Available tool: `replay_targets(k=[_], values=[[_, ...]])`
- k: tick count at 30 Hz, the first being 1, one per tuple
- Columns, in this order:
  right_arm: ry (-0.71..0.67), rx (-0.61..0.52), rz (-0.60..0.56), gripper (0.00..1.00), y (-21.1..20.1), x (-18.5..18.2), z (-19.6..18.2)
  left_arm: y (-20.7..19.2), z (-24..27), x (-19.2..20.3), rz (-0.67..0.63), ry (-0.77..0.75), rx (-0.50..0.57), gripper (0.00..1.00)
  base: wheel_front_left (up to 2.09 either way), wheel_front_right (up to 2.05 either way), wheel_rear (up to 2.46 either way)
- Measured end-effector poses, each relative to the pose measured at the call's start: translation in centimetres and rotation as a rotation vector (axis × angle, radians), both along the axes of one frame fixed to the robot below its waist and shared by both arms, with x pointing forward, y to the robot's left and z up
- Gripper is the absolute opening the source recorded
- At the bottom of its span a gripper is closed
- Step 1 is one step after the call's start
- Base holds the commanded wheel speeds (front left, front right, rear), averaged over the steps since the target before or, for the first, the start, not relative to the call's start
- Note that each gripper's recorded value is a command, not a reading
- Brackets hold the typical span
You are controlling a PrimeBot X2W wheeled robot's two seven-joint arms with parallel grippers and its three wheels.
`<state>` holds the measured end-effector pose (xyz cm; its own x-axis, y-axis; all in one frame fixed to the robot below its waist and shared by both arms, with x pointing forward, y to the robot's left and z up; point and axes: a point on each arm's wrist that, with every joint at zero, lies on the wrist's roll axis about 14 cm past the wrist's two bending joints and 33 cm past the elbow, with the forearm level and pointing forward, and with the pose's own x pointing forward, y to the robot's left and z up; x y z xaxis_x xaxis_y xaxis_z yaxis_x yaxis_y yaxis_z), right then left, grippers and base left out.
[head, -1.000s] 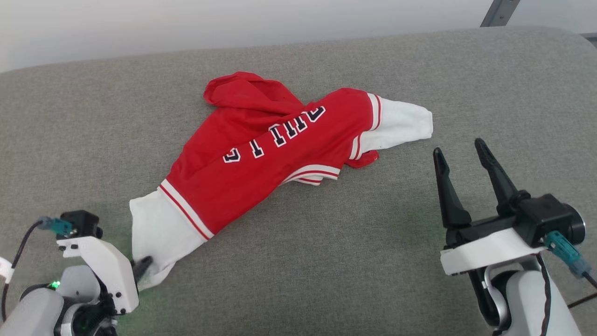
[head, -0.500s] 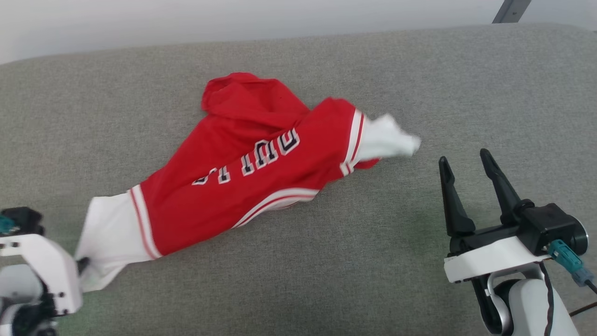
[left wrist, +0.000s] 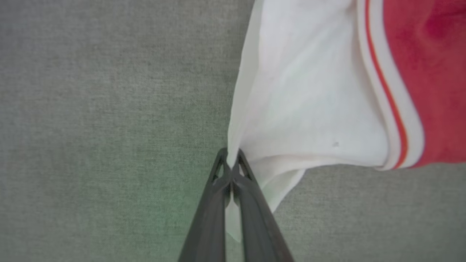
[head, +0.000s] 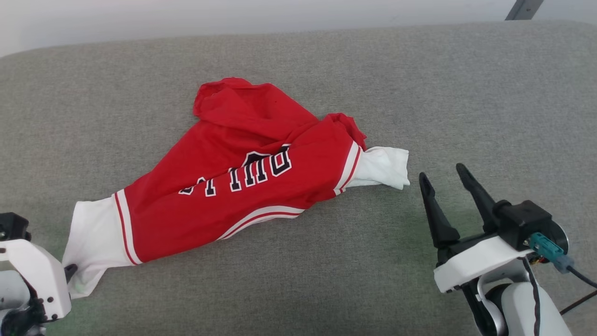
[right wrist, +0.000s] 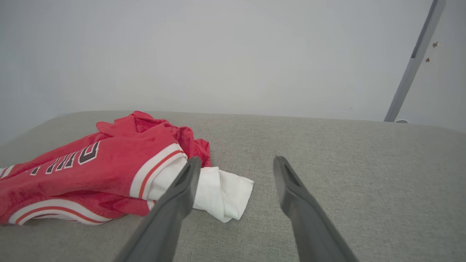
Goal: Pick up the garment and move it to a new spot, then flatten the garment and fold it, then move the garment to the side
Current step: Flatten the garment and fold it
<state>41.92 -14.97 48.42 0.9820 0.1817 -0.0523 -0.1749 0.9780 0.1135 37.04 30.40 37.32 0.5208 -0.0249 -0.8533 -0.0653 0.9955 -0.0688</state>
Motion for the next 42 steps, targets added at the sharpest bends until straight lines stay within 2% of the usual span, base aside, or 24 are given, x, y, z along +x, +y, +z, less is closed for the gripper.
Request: replay_targets(k=[5, 10, 16, 20, 26, 28, 29, 36, 42], values=[[0.075, -0.003, 0.054, 1.0, 1.0, -0.3, -1.3, -0.1, 0.1, -0.1, 0.0, -0.011, -0.008, 0.0, 0.0, 0.0, 0.0], [0.196, -0.051, 0.116, 1.0, 1.7, -0.5, -3.4, -0.6, -0.1, -0.5, -0.003, -0.009, -0.022, 0.0, 0.0, 0.0, 0.0], [0.315, -0.146, 0.19, 1.0, 1.8, 1.2, -4.8, -1.1, 0.0, -0.4, -0.013, -0.014, -0.031, 0.0, 0.0, 0.0, 0.0], [0.454, -0.266, 0.268, 1.0, 2.1, 2.4, -6.7, -1.6, 0.0, -0.1, -0.022, -0.021, -0.039, 0.0, 0.0, 0.0, 0.0], [0.593, -0.359, 0.339, 1.0, 3.0, 3.8, -8.7, -1.7, -0.2, 0.1, -0.022, -0.02, -0.044, 0.0, 0.0, 0.0, 0.0], [0.651, -0.359, 0.339, 0.0, 2.9, 4.0, -9.6, -1.8, -0.3, 0.2, -0.023, -0.021, -0.047, 0.0, 0.0, 0.0, 0.0], [0.659, -0.383, 0.345, 0.0, 2.9, 4.3, -9.6, -1.8, -0.3, 0.3, -0.022, -0.022, -0.047, 0.0, 0.0, 0.0, 0.0], [0.702, -0.366, 0.357, 0.0, 3.3, 5.4, -9.2, -1.6, 0.2, 0.8, -0.015, -0.036, -0.051, 0.0, 0.0, 0.0, 0.0], [0.658, -0.303, 0.351, 0.0, 3.2, 6.7, -6.2, -1.2, 3.1, 3.0, -0.023, -0.118, -0.041, 0.0, 0.0, 0.0, 0.0]])
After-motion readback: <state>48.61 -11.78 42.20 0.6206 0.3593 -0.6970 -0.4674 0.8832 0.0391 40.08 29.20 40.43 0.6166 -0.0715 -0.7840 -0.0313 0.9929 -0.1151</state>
